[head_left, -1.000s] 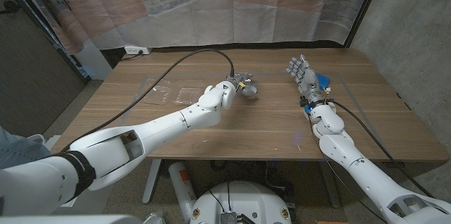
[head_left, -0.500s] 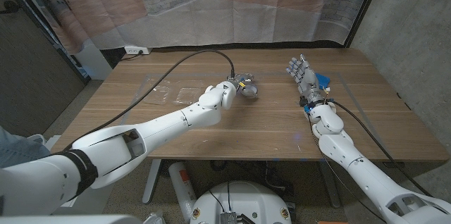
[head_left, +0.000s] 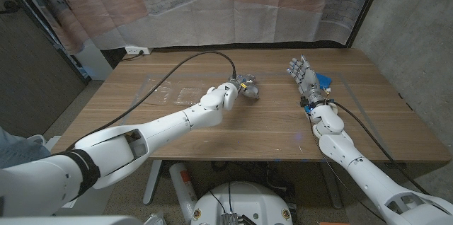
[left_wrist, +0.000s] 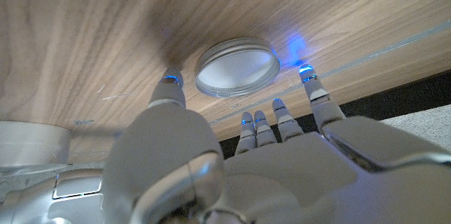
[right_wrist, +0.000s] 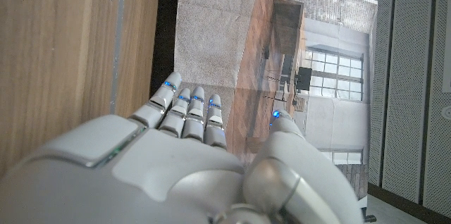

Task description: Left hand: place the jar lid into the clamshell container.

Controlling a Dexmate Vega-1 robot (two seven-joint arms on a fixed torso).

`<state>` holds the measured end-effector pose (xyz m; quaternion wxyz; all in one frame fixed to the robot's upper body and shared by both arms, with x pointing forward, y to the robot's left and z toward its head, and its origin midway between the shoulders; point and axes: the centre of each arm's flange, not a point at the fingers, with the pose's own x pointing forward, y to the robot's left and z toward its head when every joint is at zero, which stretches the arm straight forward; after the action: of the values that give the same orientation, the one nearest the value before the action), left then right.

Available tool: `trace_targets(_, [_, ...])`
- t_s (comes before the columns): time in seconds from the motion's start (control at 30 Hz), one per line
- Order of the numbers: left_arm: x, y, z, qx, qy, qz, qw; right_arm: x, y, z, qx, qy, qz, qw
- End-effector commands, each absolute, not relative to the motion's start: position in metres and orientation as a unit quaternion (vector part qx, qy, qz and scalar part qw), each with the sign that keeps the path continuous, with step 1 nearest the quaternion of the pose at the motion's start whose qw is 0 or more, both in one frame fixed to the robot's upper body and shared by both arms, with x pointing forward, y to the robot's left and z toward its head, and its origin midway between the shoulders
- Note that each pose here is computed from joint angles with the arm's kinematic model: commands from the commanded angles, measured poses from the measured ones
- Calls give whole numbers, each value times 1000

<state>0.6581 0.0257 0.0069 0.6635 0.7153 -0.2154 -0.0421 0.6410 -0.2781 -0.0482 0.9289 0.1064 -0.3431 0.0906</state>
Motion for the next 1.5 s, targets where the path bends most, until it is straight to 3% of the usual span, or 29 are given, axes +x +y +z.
trace_targets(0.03, [661,19,4,720,-212,-41,660,644,-280,-50,111,-343,92,928])
trace_targets(1.5, [665,1,1,717,-211,-38,663,649,-288,-50,118,-343,91,927])
